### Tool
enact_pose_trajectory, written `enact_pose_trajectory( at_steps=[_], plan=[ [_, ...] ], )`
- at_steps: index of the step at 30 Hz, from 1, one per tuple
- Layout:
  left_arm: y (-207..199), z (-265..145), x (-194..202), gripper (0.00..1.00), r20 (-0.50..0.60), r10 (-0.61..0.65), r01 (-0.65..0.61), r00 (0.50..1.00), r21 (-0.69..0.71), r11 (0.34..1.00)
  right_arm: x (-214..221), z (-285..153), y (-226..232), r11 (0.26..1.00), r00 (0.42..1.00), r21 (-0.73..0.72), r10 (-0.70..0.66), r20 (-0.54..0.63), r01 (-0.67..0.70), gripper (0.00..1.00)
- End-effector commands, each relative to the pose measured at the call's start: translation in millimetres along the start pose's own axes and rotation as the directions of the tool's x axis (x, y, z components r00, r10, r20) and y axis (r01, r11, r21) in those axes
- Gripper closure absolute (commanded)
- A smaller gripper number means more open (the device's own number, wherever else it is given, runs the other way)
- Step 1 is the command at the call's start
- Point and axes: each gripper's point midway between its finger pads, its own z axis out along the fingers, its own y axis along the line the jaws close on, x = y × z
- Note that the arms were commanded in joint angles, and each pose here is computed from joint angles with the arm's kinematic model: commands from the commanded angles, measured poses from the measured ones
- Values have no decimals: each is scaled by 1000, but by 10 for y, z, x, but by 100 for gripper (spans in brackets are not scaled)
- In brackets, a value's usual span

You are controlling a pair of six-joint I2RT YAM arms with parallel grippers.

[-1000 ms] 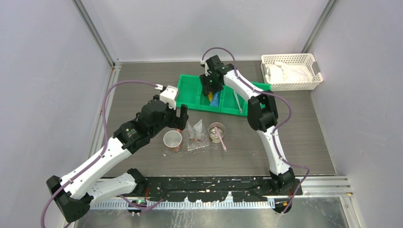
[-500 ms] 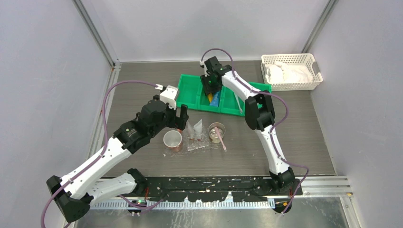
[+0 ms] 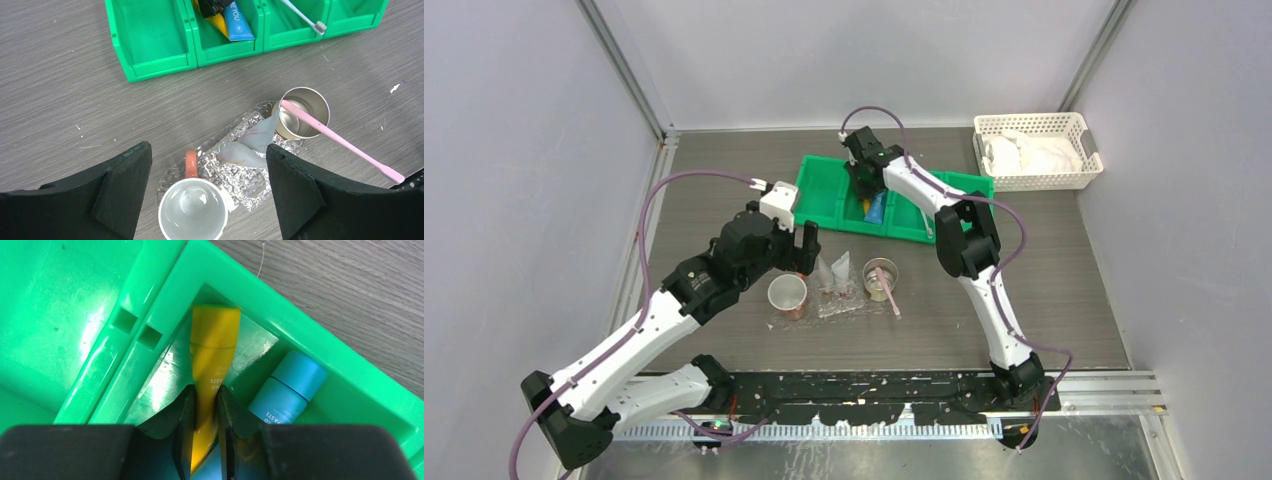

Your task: Prepare toiletry sets of a toothbrush and toothpaste on the tray

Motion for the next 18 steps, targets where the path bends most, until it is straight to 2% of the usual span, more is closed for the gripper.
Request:
enact_pose_trajectory(
  at_steps=[1,5,10,14,18],
  plan=[
    [37,-70,-56,15,24,-11,11,1000,-7,1000,-22,-3,4,999,998,5,44,37,-44,80],
    [54,-93,-63,15,28,-10,11,1000,-12,1000,-412,-364,1,998,986,-14,68,149,-67,81],
    [79,-133,-87,15,41,-16,17,999,-21,1000,-977,-995,20,988,940,-95,148,308,-124,82],
    [92,-178,-138,15,60,-28,29,998,-25,999,-1276,-1462,24,953,879,-216,282,385,-211,82],
    [95,-223,-223,15,75,-35,37,997,-27,999,-1459,-1903,-5,867,789,-389,464,402,-312,83]
  ],
)
